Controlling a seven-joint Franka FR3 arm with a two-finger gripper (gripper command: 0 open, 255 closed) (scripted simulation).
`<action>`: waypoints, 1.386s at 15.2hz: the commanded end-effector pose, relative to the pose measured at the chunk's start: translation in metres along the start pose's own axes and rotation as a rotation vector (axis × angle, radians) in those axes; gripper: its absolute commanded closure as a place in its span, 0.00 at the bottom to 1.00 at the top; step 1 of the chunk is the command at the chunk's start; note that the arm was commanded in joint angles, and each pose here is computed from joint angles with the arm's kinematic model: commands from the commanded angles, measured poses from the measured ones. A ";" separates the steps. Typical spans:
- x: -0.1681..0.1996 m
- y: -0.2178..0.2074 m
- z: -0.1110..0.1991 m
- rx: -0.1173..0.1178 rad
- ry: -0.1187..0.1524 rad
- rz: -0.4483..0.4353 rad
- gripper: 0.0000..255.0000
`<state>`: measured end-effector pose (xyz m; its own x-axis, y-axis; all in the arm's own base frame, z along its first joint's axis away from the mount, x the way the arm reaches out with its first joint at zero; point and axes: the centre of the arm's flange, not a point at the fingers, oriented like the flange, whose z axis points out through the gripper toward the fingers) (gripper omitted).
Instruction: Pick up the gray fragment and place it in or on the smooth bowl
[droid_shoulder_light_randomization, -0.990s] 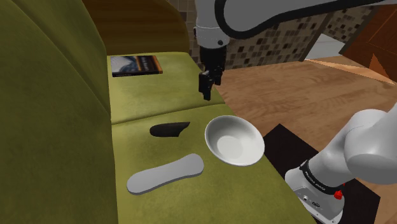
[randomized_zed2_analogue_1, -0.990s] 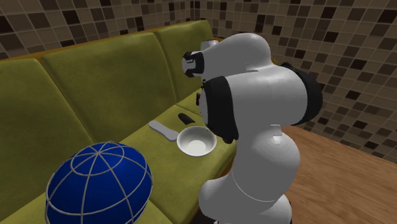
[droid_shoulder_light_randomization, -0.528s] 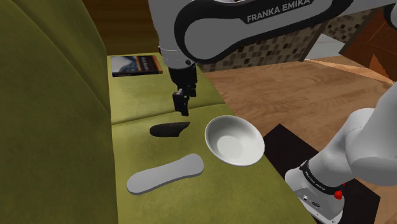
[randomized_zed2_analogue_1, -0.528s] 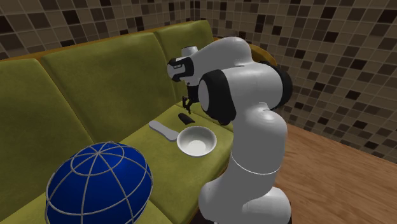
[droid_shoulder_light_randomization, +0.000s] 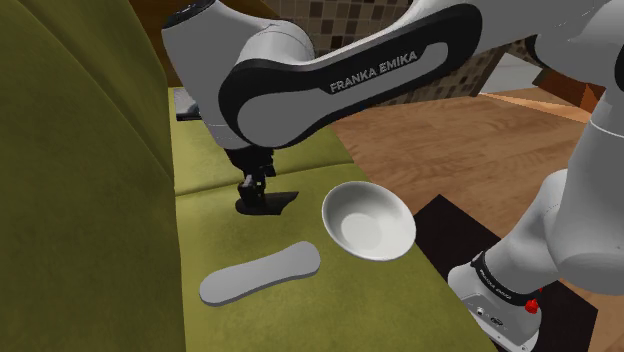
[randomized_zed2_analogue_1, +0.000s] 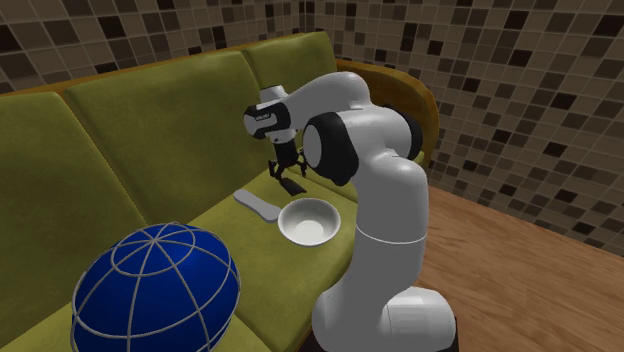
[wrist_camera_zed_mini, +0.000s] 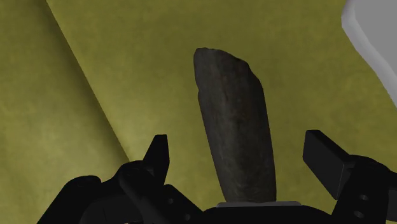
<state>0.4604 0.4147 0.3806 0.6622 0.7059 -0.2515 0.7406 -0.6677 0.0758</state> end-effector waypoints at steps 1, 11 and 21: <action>0.003 -0.003 0.010 -0.002 0.000 -0.006 0.00; 0.003 -0.003 0.034 -0.002 0.000 -0.006 0.00; 0.003 -0.003 0.034 -0.002 0.000 -0.006 1.00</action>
<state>0.4565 0.4103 0.3470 0.6577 0.7097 -0.2526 0.7448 -0.6629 0.0765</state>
